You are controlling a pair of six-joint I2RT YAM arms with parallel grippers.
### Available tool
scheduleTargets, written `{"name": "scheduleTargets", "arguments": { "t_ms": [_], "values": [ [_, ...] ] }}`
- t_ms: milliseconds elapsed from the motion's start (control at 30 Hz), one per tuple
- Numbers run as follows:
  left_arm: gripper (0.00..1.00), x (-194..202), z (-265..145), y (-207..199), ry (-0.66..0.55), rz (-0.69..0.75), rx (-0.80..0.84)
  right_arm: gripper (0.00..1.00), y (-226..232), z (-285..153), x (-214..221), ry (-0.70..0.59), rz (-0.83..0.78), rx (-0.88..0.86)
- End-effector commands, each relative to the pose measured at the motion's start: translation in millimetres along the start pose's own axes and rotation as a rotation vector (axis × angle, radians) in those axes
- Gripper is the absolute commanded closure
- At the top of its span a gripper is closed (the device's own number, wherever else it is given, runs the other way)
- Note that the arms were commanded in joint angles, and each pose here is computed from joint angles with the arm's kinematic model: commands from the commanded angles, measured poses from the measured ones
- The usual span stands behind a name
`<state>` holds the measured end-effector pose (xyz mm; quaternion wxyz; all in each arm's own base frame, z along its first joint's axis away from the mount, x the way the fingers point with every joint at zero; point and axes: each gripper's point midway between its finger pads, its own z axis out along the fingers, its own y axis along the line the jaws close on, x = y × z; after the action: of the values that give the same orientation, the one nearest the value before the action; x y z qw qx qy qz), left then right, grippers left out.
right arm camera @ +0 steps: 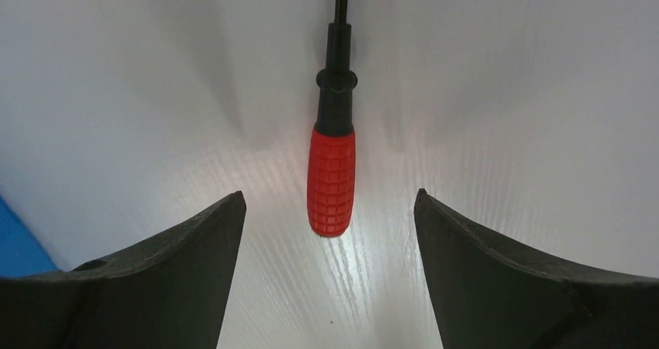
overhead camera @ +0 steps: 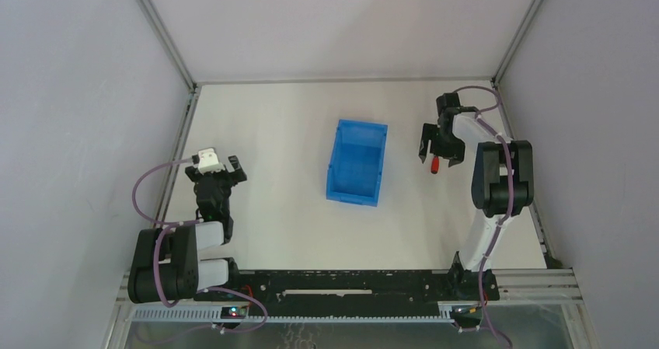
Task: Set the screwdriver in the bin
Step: Pick up the screwdriver from the center of the board.
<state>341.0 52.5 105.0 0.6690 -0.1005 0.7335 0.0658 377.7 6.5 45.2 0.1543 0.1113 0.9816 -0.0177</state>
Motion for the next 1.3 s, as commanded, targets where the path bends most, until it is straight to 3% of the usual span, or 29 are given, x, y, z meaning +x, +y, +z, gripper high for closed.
{"name": "scheduleTargets", "arguments": {
  "t_ms": [0,200,433,733,1033,1267],
  "values": [
    [0.00,-31,9,-4,-0.088,0.001,0.006,0.13,1,8,-17,-0.034,0.018,-0.007],
    [0.00,-31,9,-4,-0.088,0.002,0.005,0.25,2,22,-9,0.007,0.017,-0.009],
    [0.00,-31,9,-4,-0.088,0.002,0.005,0.58,0,34,2,0.042,0.025,-0.002],
    [0.00,-31,9,-4,-0.088,0.001,0.005,0.77,-5,42,8,0.060,0.030,0.026],
    [0.00,-31,9,-4,-0.087,0.003,0.005,1.00,-3,11,-15,-0.069,0.017,0.021],
    [0.00,-31,9,-3,-0.087,0.002,0.004,1.00,5,-26,-26,-0.153,0.016,-0.011]
  ]
}}
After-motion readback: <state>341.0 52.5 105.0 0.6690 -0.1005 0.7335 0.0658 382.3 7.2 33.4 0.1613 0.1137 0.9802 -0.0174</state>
